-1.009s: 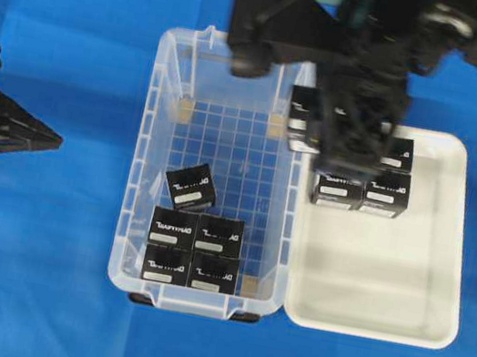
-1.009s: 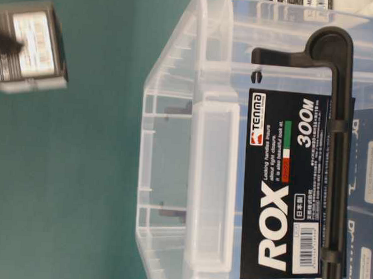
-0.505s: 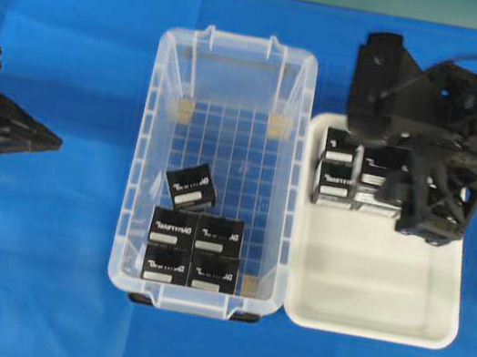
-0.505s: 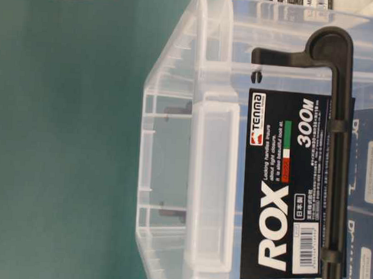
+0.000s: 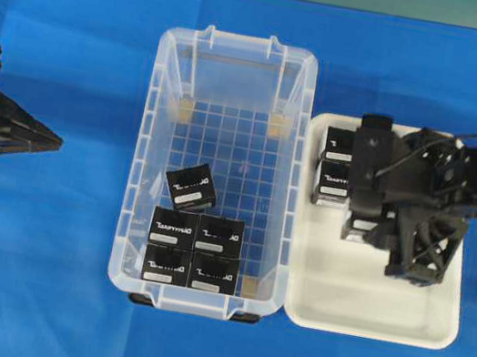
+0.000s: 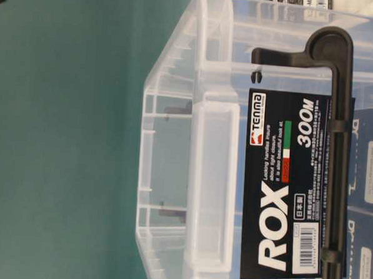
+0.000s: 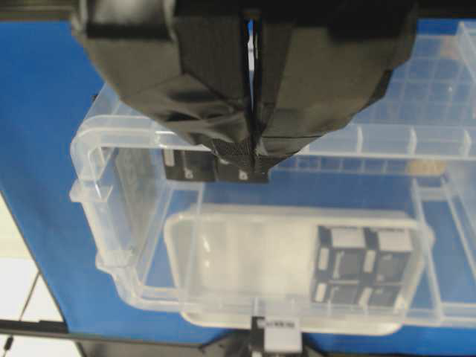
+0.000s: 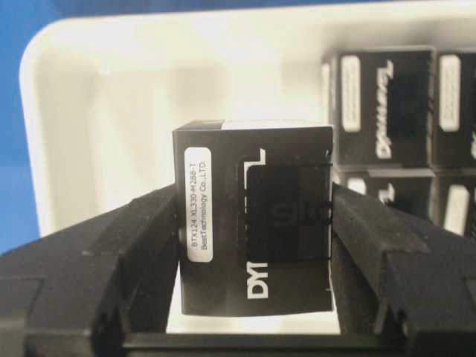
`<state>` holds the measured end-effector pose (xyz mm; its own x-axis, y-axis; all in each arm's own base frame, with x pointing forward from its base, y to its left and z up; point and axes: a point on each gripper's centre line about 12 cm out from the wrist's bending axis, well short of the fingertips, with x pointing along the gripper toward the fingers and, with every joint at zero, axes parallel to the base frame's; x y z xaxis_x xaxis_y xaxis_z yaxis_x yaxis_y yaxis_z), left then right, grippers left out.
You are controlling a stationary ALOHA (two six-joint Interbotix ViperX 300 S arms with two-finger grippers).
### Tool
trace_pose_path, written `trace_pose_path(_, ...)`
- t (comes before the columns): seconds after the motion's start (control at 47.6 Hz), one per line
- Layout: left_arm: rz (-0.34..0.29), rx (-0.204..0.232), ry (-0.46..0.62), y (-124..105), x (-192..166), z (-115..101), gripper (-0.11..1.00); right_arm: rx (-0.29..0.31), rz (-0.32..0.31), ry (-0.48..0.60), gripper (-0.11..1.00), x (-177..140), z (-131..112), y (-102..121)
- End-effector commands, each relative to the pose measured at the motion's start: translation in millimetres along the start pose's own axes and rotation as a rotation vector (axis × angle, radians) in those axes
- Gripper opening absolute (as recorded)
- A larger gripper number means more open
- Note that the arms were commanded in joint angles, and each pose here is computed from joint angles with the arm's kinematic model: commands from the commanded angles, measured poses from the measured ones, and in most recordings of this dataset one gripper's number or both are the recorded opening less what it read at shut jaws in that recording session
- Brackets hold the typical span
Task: Pick the box from inside the plastic case
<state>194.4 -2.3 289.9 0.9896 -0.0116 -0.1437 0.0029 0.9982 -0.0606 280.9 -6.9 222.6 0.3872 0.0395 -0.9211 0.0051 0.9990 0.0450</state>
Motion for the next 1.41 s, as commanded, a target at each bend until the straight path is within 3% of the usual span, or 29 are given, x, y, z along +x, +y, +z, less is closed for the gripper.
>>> trace_pose_path(0.0,0.000,0.001,-0.028,0,0,11,-0.02,-0.005,0.003,-0.021,0.59,11,0,2)
trace_pose_path(0.715,0.000,0.001,-0.029,0,0,11,-0.02,-0.049,-0.011,0.032,0.59,89,-11,-1)
trace_pose_path(1.387,0.000,0.000,-0.029,0,0,11,-0.02,0.030,-0.032,-0.032,0.59,93,-10,-13)
